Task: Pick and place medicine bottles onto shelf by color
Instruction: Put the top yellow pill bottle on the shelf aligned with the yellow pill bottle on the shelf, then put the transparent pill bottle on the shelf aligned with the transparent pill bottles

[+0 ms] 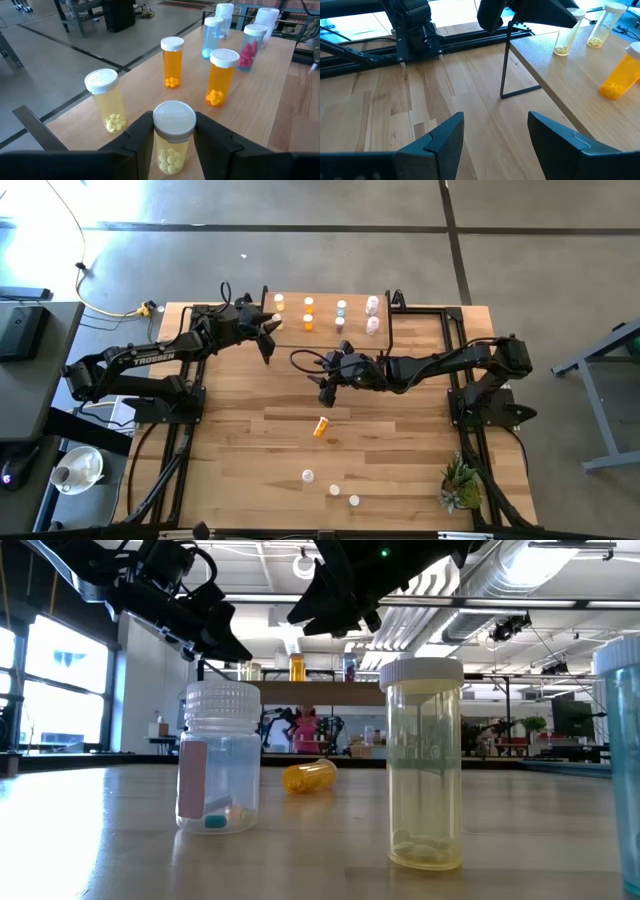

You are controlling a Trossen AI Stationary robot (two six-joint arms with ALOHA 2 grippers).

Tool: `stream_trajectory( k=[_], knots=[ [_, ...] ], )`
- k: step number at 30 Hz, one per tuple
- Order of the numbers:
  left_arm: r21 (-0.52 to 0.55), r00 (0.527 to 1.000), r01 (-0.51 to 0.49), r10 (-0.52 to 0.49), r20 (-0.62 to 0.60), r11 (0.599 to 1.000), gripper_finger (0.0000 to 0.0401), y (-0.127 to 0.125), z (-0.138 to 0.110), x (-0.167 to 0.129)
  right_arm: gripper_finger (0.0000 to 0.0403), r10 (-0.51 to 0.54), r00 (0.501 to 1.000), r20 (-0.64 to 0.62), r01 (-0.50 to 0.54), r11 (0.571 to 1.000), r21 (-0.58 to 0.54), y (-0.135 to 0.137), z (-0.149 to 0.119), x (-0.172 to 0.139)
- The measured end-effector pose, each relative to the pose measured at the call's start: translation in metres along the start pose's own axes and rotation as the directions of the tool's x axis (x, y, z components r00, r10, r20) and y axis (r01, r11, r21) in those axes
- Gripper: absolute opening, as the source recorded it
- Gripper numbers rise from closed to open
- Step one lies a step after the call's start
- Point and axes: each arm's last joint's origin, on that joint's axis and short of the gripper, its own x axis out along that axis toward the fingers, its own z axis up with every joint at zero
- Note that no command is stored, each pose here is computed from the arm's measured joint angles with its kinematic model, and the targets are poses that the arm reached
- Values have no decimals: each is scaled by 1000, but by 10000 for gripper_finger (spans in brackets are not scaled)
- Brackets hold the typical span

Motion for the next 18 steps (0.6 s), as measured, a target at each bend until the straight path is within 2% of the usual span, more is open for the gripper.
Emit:
stream_trajectory(
  k=[10,18],
  knots=[
    [0,1000,0,0,2,1000,173,0,0,0,211,0,1000,-1,0,1000,0,0,0,0],
    [-8,1000,0,0,12,1000,181,0,1,0,211,0,1000,-5,0,1000,-1,0,-1,0]
  ],
)
